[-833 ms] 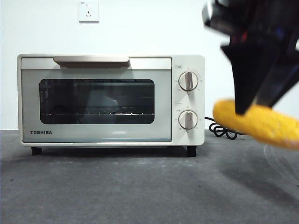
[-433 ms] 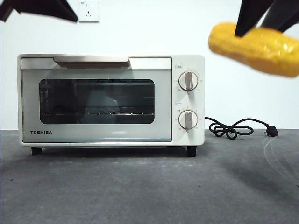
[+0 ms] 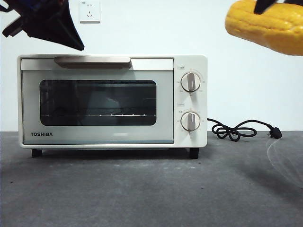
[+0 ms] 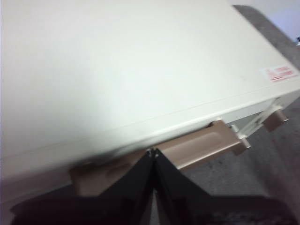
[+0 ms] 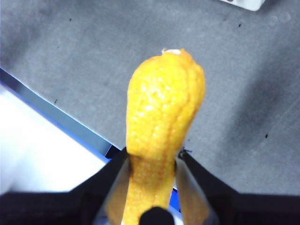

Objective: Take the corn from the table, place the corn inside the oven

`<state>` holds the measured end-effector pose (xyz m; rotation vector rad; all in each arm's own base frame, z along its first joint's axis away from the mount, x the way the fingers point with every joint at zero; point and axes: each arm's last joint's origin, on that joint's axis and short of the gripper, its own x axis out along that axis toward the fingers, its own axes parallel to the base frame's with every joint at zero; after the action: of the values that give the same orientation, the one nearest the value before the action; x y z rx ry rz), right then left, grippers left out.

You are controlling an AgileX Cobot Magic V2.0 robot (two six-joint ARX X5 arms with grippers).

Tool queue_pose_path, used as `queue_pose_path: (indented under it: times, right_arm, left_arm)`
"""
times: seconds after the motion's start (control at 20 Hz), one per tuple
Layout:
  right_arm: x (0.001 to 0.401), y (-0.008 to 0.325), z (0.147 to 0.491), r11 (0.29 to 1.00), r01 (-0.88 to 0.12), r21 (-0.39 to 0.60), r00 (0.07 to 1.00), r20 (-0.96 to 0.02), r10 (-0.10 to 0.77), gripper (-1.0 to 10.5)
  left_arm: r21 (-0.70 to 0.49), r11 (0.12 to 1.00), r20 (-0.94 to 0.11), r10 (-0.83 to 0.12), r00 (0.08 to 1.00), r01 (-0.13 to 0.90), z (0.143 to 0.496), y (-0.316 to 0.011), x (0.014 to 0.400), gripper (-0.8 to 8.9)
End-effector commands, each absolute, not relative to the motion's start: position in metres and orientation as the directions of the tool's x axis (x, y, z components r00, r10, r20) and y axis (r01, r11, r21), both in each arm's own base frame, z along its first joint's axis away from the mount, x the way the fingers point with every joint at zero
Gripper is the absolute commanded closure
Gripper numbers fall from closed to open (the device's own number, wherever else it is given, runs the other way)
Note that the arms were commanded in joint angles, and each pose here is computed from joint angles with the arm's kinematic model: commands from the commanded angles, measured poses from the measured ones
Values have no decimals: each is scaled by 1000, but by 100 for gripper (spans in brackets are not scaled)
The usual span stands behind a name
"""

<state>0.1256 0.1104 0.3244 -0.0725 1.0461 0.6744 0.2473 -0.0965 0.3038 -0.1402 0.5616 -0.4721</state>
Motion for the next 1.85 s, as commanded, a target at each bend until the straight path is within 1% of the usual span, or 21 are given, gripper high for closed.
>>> queue_pose_path:
  times: [0.05,0.4,0.6,0.95,1.4,1.6,1.7,1.85]
  right_arm:
    - [124,110,322,802,-537,261,308,-825,474,958]
    - [124,110,321,803,-536,260,305,-828,471,959]
    - [124,110,321,803,-536,259,305,-828,471,959]
    - [124,110,321,801,-540,258,307,-826,473,958]
    - [124,110,322,800,-541,257,308,-825,474,959]
    - [124,110,322,797,-548,253,308,-825,473,958]
    - [124,110,322,797,-549,253,308,-825,473,958]
    - [124,110,322,795,-554,249,308,-825,473,959]
  left_arm:
    - [-212,893,-482,-450,752,398,302,-98,250,819]
    - [-153,904,-512,-418,751,400,295,-99,255,819]
    - [-162,904,-568,-412,712,395,287,-99,254,819]
    - [-170,906,-702,-387,598,387,274,-100,242,819]
    - [-172,898,-818,-359,450,405,263,-106,224,819]
    - [-170,885,-866,-345,364,433,258,-113,212,819]
    - [-170,877,-878,-342,335,449,257,-117,207,819]
    - [-167,850,-892,-346,290,500,256,-129,197,819]
